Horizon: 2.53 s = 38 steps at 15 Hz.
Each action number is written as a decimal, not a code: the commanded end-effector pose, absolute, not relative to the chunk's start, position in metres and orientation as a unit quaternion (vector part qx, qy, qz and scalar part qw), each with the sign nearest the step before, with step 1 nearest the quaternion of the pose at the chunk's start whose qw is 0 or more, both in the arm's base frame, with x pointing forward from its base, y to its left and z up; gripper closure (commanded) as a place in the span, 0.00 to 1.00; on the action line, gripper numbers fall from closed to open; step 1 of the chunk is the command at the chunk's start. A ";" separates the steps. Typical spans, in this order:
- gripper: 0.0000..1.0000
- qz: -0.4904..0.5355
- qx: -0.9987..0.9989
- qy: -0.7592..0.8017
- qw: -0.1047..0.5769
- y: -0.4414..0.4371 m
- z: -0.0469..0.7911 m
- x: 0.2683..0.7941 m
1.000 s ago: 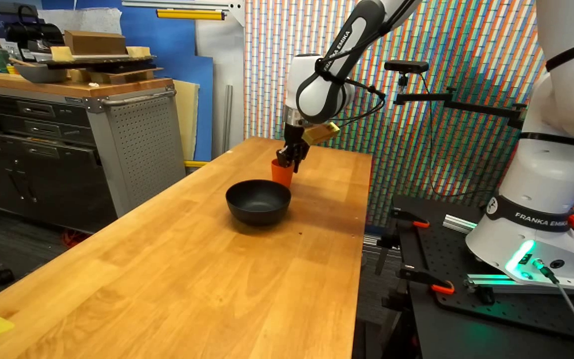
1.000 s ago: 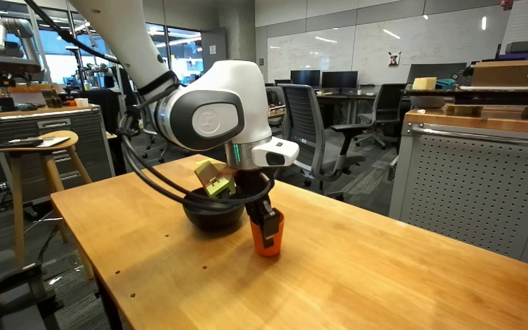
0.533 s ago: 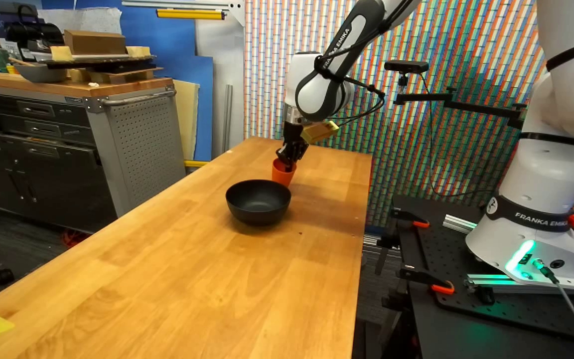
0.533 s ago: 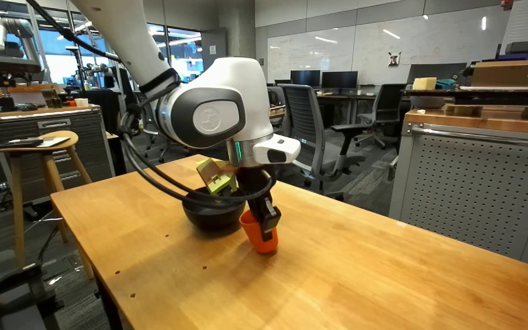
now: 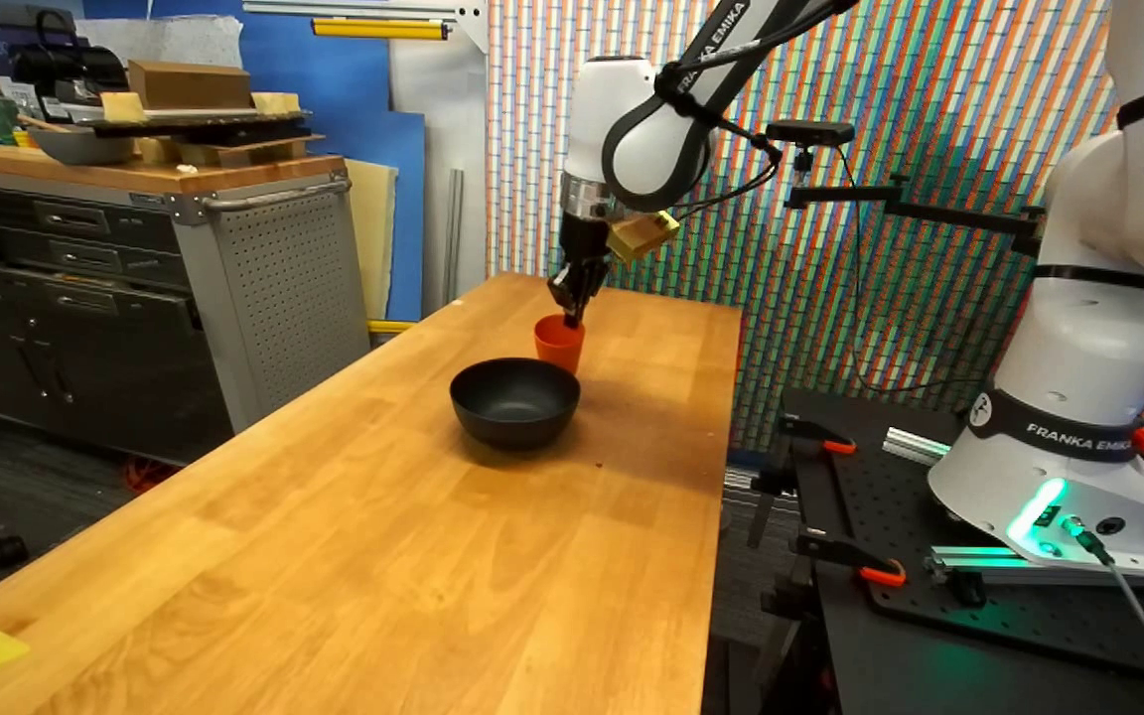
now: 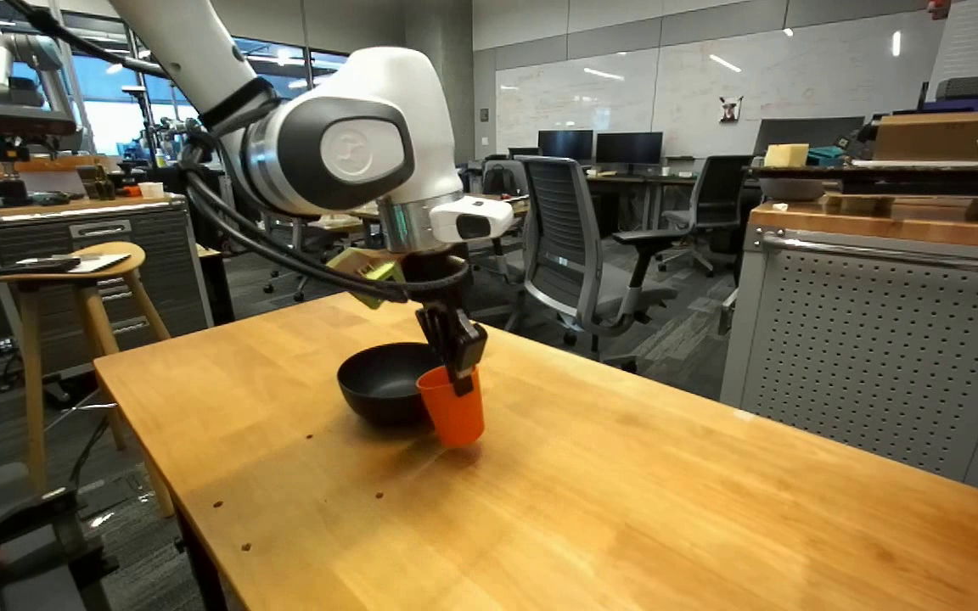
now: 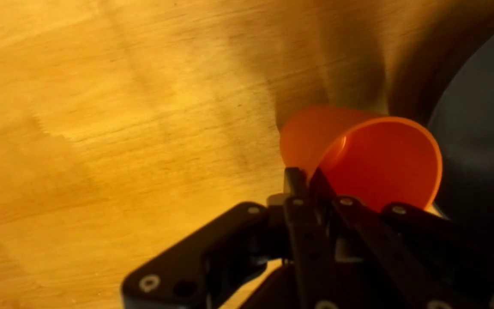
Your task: Put the cup in the bowl
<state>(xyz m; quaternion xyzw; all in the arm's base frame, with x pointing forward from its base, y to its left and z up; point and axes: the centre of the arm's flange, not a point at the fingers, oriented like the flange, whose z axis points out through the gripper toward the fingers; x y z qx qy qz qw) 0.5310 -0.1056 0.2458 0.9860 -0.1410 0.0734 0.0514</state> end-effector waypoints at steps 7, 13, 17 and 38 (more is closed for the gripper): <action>0.96 0.060 0.993 -0.088 0.048 -0.027 0.295 0.509; 0.96 0.081 0.994 -0.049 0.048 0.025 0.317 0.519; 0.97 0.085 0.995 -0.024 0.044 0.062 0.316 0.531; 0.26 0.015 0.998 -0.058 -0.008 0.050 0.263 0.568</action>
